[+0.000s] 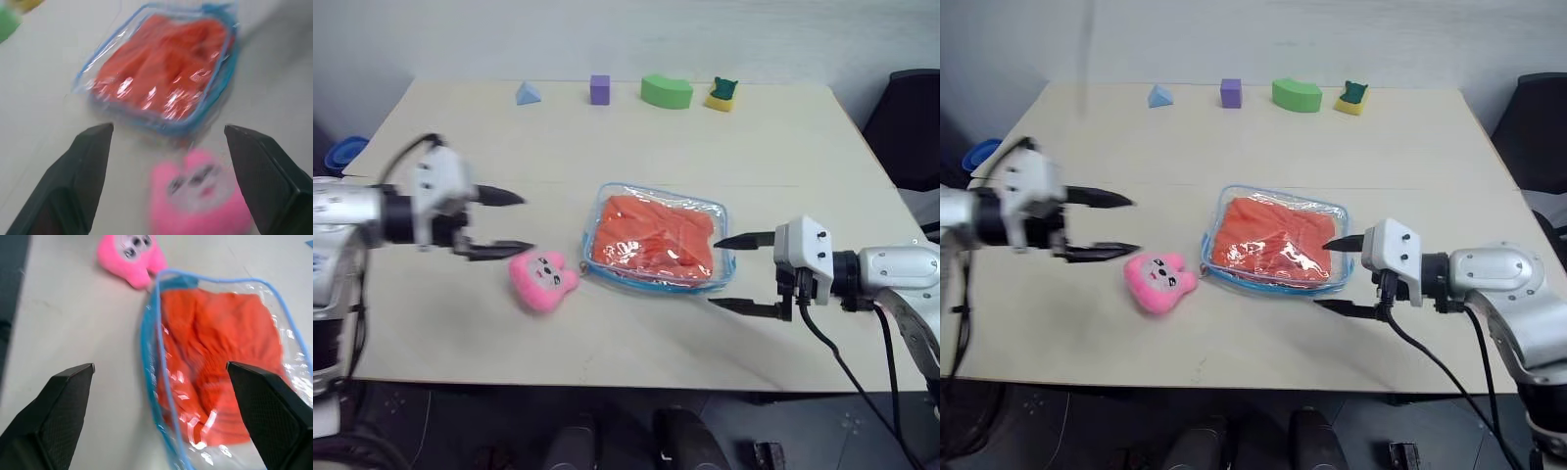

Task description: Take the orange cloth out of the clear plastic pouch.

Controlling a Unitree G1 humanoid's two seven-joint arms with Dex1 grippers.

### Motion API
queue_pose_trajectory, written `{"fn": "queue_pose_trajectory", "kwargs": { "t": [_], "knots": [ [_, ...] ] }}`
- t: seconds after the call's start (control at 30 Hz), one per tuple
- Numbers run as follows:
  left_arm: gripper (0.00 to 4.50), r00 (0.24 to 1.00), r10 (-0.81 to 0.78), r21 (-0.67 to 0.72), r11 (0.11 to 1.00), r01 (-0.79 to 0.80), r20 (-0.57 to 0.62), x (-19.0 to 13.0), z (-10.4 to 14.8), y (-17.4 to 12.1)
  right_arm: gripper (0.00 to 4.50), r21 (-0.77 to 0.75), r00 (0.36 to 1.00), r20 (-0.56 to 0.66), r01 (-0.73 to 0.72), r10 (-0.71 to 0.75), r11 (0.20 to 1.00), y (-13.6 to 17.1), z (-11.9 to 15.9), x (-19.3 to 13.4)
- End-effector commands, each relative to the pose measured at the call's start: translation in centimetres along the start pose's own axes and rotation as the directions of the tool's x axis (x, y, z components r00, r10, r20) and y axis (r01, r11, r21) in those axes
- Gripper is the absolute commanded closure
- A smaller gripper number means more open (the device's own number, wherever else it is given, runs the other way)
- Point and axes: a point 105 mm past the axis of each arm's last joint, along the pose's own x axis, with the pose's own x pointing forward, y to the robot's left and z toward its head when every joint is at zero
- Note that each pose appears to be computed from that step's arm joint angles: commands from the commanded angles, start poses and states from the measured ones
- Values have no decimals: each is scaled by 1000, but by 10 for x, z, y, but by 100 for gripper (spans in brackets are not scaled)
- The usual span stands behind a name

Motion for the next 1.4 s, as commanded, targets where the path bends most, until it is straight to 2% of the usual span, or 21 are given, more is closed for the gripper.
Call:
{"fn": "queue_pose_trajectory", "kwargs": {
  "t": [0.03,0.17,0.33,0.47,0.6,0.73,0.8,0.97,1.13,1.3,1.4],
  "knots": [
    [64,989,-126,153,979,138,-80,35,-3,-14,0,54,998,60,-20,17,998,14,18,2],
    [64,974,-179,253,944,210,-140,63,-20,-16,0,87,998,55,-2,-3,996,20,19,4],
    [64,982,-142,319,931,176,-128,88,-29,-2,0,110,997,53,50,-56,993,23,17,5],
    [151,993,-85,351,930,107,-77,104,-31,9,0,128,995,51,84,-91,988,25,15,5],
    [274,998,-67,336,940,64,-4,111,-25,14,0,134,992,30,114,-119,984,25,10,2],
    [399,997,-76,327,942,70,6,111,-26,13,0,138,992,20,124,-128,983,26,6,3],
    [445,996,-85,318,945,78,9,112,-27,12,0,141,991,17,130,-133,981,26,5,3],
    [445,973,-85,-24,995,92,214,113,3,11,0,117,985,-47,169,-165,979,25,-11,9],
    [450,968,-27,-103,993,54,250,114,14,13,155,44,986,-71,153,-149,987,27,-21,24],
    [450,972,-21,-106,993,47,235,115,11,7,321,-112,963,-75,250,-259,962,1,-27,45],
    [450,973,-19,-100,994,43,230,117,12,5,321,-213,955,-71,268,-289,939,-14,-29,61]
  ]
}}
